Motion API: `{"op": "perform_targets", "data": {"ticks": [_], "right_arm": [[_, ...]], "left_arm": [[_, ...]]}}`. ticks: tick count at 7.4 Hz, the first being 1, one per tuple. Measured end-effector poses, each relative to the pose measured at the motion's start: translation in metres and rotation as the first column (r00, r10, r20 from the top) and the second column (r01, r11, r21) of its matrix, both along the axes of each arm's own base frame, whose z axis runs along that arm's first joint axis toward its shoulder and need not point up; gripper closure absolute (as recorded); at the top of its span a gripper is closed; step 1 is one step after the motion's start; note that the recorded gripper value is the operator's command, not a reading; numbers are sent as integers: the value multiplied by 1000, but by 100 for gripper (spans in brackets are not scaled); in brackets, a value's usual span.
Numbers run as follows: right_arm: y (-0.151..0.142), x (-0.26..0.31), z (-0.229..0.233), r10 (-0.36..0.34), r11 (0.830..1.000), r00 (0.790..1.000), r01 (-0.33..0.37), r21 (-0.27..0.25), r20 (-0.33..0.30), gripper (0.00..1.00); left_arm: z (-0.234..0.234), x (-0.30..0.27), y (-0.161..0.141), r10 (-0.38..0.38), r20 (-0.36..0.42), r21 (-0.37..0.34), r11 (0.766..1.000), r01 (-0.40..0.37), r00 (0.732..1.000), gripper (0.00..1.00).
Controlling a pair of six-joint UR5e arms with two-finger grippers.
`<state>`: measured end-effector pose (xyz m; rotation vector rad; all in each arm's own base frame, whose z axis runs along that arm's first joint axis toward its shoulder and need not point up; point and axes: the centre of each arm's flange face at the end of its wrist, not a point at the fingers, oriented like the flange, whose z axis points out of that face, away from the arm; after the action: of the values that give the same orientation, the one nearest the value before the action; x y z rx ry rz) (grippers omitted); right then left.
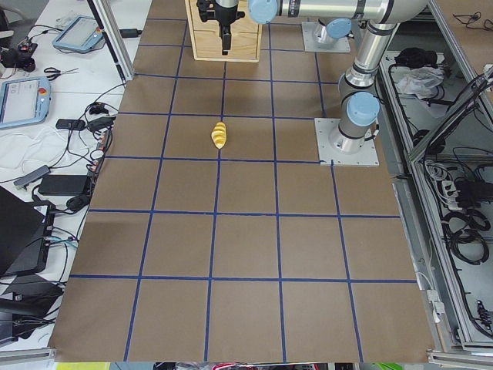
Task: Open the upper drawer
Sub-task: 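Move the left gripper toward the black handle on the wooden drawer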
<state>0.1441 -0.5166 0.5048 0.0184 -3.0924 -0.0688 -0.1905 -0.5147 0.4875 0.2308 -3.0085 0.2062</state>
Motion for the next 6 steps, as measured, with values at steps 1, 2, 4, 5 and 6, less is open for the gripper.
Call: {"op": "perform_targets", "data": {"ticks": [1,2,4,5,6], "right_arm": [[0,0,0,0,1000,1000,0,0,0,0],[0,0,0,1,1000,1000,-1,0,0,0],[0,1,0,1,1000,1000,-1,0,0,0],[0,1,0,2,1000,1000,-2,1,0,0],[0,0,0,2,1000,1000,-2,1,0,0]], "left_arm": [[-6,-31,-3,-1,-46,-27,1000,0,999,0],[-13,-59,-6,3,-95,-48,999,-7,995,0],[-26,-108,-5,9,-157,-53,998,-18,987,0],[-34,-129,-3,8,-176,-53,998,-17,984,0],[-44,-150,-1,1,-191,-55,998,-12,982,0]]}}
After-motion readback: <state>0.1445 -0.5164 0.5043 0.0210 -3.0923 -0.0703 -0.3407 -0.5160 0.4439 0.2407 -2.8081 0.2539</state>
